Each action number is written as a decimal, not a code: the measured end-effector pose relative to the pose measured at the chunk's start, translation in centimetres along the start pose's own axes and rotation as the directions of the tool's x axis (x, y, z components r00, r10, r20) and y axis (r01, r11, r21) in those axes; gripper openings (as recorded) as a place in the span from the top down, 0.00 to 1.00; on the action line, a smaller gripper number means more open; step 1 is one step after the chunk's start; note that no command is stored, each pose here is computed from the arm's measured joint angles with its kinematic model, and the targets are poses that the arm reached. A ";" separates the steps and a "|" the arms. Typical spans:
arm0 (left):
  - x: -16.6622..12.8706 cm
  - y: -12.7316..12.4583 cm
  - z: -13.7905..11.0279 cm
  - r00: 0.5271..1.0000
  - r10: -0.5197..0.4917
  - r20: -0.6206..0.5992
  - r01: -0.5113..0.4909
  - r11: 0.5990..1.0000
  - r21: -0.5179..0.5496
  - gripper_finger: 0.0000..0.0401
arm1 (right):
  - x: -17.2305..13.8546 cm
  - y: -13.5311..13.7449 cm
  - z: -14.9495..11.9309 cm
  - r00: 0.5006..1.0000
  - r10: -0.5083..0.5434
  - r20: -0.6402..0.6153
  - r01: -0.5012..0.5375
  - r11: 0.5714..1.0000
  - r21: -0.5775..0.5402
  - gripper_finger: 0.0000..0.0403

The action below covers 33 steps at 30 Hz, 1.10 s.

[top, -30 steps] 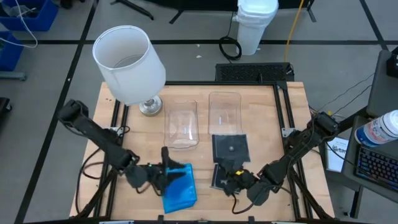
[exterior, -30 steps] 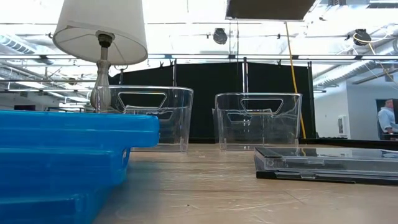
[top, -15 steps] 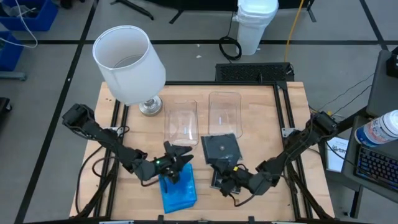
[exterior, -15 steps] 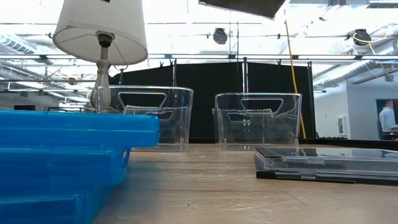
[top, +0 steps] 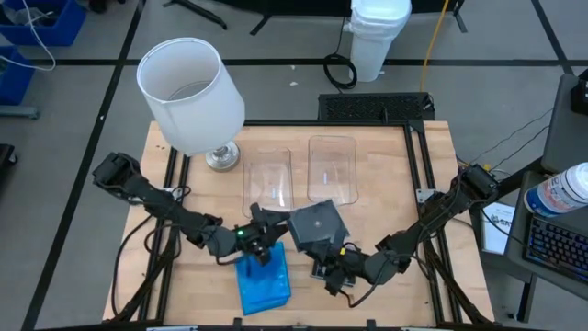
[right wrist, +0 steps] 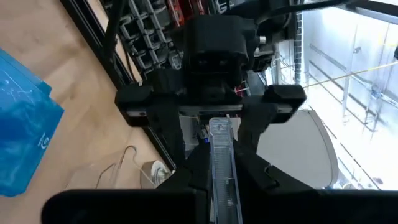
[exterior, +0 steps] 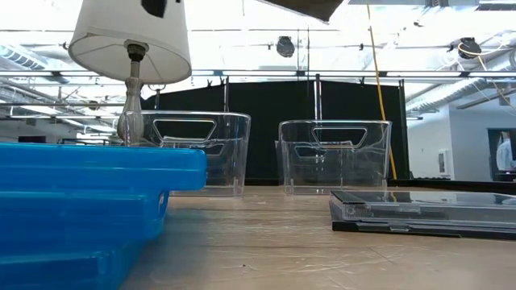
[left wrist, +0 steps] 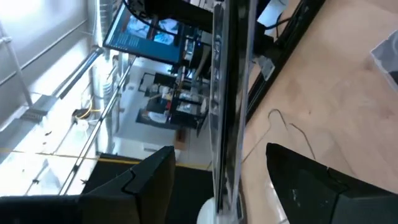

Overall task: Pick & place jewel cases by type
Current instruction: Put the black CD case into the right transparent bin

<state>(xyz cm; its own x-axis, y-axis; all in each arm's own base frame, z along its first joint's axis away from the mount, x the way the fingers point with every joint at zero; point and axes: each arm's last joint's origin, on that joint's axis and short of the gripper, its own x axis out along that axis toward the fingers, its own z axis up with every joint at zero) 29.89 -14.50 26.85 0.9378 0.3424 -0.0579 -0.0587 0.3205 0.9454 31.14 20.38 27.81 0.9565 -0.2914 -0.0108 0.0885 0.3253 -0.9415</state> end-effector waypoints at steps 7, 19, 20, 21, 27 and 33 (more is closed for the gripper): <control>0.9 0.2 -0.6 0.998 -0.026 0.054 0.027 0.999 -0.032 0.38 | 0.6 -0.1 -0.5 1.000 -0.002 -0.022 0.002 1.000 -0.003 0.93; 1.1 -0.2 -1.0 0.997 -0.065 0.029 0.064 0.998 0.022 0.87 | 1.5 -0.1 -1.2 1.000 0.016 -0.011 -0.016 1.000 0.020 0.93; 1.1 -0.2 -1.0 0.998 -0.063 0.025 0.063 0.998 0.021 0.91 | 1.6 -0.1 -1.2 1.000 0.017 -0.011 -0.016 1.000 0.024 0.93; 1.0 -0.2 -1.0 0.998 -0.064 0.025 0.064 0.998 0.022 0.92 | 1.6 -0.2 -1.3 1.000 0.017 -0.014 -0.016 0.999 0.027 0.93; 1.0 -0.2 -1.1 0.999 -0.048 -0.015 0.049 0.996 0.068 0.87 | 1.8 0.0 -1.6 0.999 0.031 -0.026 -0.031 0.999 0.012 0.93; 0.7 -0.2 -0.9 0.998 -0.028 -0.055 0.035 0.991 0.131 0.91 | 1.4 0.2 -1.4 0.997 0.022 -0.070 -0.022 1.000 -0.001 0.83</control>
<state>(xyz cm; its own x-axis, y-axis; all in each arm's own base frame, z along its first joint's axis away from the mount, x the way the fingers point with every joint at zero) 30.25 -13.53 26.30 0.9188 0.3815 -0.1014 0.0192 0.2134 0.9768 32.08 18.81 27.15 0.9366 -0.3462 -0.0546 0.0672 0.3303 -0.9415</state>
